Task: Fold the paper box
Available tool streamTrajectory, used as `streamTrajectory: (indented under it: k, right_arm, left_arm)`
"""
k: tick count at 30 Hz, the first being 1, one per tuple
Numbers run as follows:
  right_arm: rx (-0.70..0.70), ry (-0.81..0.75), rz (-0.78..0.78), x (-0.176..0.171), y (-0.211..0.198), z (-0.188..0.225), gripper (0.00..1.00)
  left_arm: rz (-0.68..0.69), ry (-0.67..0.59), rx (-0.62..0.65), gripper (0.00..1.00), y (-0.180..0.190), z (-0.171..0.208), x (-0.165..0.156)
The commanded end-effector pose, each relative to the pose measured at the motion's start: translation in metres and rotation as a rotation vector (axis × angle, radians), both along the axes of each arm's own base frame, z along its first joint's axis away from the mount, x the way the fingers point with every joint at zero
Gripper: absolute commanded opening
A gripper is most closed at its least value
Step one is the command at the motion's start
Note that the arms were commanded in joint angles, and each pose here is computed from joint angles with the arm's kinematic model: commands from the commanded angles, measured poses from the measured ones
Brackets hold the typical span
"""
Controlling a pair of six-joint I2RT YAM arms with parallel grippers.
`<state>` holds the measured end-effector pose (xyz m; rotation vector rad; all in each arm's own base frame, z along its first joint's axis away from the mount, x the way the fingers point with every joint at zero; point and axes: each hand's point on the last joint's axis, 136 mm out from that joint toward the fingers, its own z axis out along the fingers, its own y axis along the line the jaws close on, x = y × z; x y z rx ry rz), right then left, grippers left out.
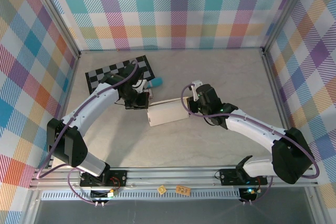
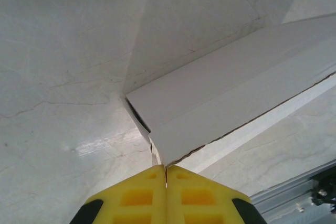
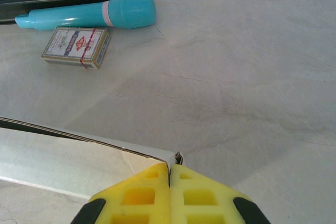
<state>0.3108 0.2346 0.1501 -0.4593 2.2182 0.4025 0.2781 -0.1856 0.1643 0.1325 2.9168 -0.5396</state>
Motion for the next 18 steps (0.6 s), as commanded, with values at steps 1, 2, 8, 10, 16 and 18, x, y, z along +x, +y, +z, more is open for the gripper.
streamTrajectory:
  k: [1, 2, 8, 10, 16, 18]
  right_arm:
    - [-0.134, 0.182, 0.011, -0.0297, -0.0156, -0.0542, 0.0]
    - [-0.136, 0.183, 0.011, -0.0301, -0.0158, -0.0548, 0.0]
    - [-0.137, 0.183, 0.012, -0.0307, -0.014, -0.0556, 0.0]
    - [-0.138, 0.181, 0.012, -0.0305, -0.0135, -0.0554, 0.0]
    - [-0.143, 0.183, 0.009, -0.0309, -0.0143, -0.0569, 0.0]
    - [-0.145, 0.184, 0.008, -0.0311, -0.0148, -0.0576, 0.0]
  left_arm:
    - [0.069, 0.061, -0.074, 0.0, -0.0113, 0.0042, -0.0003]
    - [0.079, 0.066, -0.082, 0.0, -0.0125, 0.0046, -0.0001]
    - [0.126, 0.104, -0.12, 0.0, -0.0176, 0.0012, -0.0018]
    - [0.133, 0.111, -0.128, 0.0, -0.0185, 0.0003, -0.003]
    - [0.139, 0.118, -0.132, 0.0, -0.0182, -0.0021, -0.005]
    - [0.141, 0.119, -0.135, 0.0, -0.0183, -0.0033, -0.0057]
